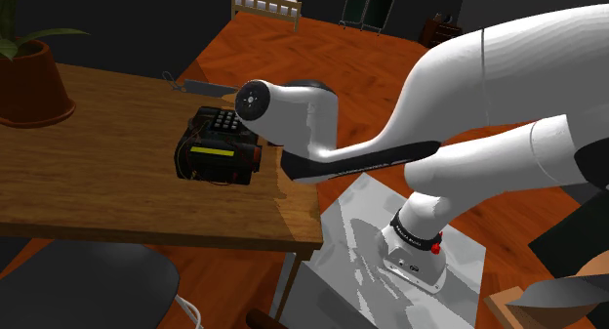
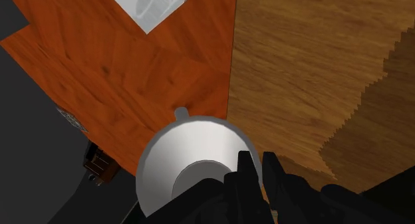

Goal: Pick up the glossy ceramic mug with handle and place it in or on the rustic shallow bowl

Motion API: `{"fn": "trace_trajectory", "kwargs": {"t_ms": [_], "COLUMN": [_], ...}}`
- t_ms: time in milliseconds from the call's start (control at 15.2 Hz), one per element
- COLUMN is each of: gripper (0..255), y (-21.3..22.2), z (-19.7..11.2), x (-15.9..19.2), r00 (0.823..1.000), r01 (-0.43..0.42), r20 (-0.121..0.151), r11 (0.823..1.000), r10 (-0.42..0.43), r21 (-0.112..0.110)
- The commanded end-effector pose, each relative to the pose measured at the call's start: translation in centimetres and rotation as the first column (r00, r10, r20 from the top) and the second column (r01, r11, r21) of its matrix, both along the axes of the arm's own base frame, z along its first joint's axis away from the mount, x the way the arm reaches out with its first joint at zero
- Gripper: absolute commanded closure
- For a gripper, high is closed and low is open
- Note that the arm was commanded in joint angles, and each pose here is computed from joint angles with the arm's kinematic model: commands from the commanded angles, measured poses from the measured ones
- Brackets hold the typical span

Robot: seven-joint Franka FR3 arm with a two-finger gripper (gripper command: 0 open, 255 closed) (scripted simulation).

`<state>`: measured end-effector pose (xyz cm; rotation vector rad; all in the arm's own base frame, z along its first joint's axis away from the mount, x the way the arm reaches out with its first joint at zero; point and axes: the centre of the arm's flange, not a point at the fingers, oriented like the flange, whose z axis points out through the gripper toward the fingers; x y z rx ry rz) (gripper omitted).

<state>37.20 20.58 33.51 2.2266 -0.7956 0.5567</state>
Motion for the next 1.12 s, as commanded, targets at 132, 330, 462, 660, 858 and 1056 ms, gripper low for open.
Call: {"fn": "trace_trajectory", "kwargs": {"t_ms": [132, 330, 462, 660, 858, 1056], "gripper": [255, 255, 255, 255, 255, 255], "y": [0.0, 0.0, -0.4, -1.6, -2.9, -4.1], "z": [2.1, 3.7, 3.7, 3.4, 3.0, 2.7], "x": [0.0, 0.0, 1.2, 5.0, 8.7, 12.5], "r00": [1.0, 1.0, 1.0, 1.0, 1.0, 1.0], "r01": [0.0, 0.0, 0.0, 0.0, 0.0, 0.0], "r20": [0.0, 0.0, 0.0, 0.0, 0.0, 0.0], "r11": [1.0, 1.0, 1.0, 1.0, 1.0, 1.0], "r10": [0.0, 0.0, 0.0, 0.0, 0.0, 0.0], "r21": [0.0, 0.0, 0.0, 0.0, 0.0, 0.0]}}
